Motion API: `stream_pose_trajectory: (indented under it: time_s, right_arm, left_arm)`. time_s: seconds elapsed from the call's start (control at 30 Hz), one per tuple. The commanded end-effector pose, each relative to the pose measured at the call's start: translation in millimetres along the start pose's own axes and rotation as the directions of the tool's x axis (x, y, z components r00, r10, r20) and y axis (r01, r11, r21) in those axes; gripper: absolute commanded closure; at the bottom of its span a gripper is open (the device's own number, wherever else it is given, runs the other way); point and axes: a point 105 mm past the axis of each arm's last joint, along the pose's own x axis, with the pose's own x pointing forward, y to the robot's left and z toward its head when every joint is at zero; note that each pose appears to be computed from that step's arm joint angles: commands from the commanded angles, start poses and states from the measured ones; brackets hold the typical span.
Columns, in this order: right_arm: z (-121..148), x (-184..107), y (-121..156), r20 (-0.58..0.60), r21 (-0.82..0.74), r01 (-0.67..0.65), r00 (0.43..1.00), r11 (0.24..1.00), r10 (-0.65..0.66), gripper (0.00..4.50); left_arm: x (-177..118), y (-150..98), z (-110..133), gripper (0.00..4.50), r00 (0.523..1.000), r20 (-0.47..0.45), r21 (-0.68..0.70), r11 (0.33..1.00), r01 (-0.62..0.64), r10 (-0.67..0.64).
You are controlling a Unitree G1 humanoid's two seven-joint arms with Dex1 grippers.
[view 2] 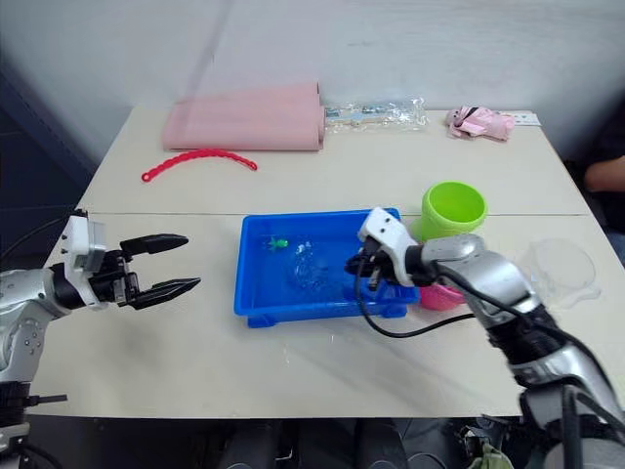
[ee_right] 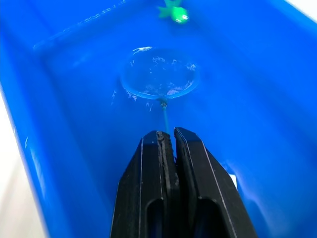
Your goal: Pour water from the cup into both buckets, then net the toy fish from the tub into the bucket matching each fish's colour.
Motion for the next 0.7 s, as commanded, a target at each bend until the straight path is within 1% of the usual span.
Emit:
stream_pose_trajectory:
  time_s: [0.03,0.17,0.33,0.53,0.7]
  right_arm:
    - [19,11,-8,0.063,-0.024,0.041,0.997,0.999,-0.04,4.5]
    - [26,23,-11,0.114,-0.043,0.071,0.991,0.997,-0.066,4.5]
    - [34,27,-8,0.182,-0.047,0.07,0.981,0.996,-0.06,4.5]
    - [35,17,-1,0.258,-0.122,0.077,0.965,0.99,-0.043,4.5]
    - [24,1,11,0.264,-0.141,0.083,0.964,0.987,-0.044,4.5]
  left_arm:
    - [2,3,9,0.14,1.0,0.004,0.047,0.999,-0.009,0.009]
    - [5,-1,9,0.14,1.0,0.005,0.047,0.999,-0.004,0.004]
    - [6,-4,8,0.14,1.0,0.003,0.041,0.999,-0.001,0.001]
    - [8,-6,8,0.14,1.0,0.007,0.033,0.999,0.01,-0.01]
    - [15,-9,12,0.14,0.999,0.032,0.032,0.999,0.03,-0.031]
